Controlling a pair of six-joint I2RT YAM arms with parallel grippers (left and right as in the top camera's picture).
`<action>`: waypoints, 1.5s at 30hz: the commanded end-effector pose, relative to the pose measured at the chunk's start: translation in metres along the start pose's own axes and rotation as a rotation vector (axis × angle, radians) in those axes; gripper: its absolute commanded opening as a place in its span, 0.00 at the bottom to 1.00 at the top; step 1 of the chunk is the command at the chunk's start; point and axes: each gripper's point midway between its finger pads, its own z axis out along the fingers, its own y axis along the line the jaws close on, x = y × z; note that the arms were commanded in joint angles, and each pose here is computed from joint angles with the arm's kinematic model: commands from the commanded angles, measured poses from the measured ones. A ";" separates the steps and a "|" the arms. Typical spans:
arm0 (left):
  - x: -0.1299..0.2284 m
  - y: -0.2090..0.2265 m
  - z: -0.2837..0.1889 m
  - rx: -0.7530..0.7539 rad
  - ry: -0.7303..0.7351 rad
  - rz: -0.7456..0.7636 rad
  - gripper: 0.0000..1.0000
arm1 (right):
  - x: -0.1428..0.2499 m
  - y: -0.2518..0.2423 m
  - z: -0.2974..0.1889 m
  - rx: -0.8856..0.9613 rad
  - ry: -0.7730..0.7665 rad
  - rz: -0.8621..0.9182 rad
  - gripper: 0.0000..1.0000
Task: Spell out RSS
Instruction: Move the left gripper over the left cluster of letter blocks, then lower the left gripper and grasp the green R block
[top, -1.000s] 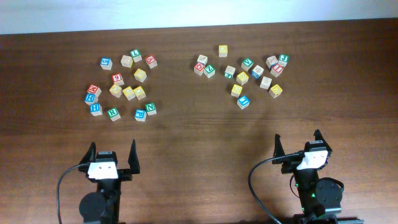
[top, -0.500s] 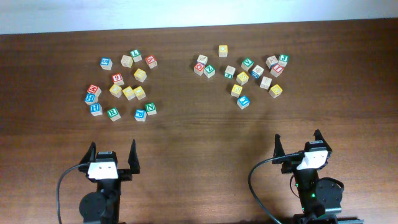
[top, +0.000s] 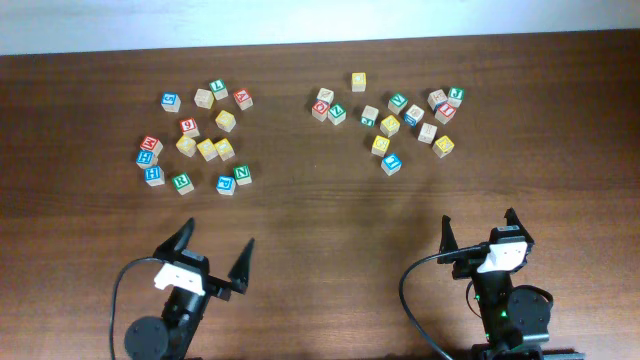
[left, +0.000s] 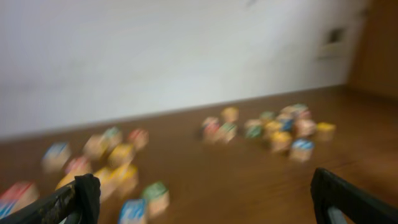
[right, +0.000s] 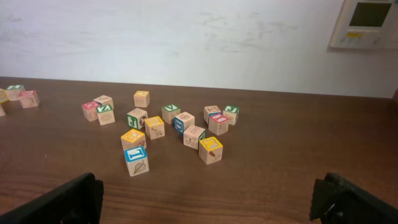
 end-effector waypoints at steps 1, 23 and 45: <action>-0.036 -0.041 -0.008 0.233 -0.146 0.085 0.99 | 0.001 0.001 0.000 -0.003 -0.002 0.000 0.98; -0.188 0.013 0.026 -0.020 0.288 -0.025 0.99 | 0.001 0.001 0.000 -0.003 -0.002 0.000 0.99; 0.050 0.159 0.058 -0.757 1.239 -0.638 0.99 | 0.001 0.001 0.000 -0.003 -0.001 0.000 0.98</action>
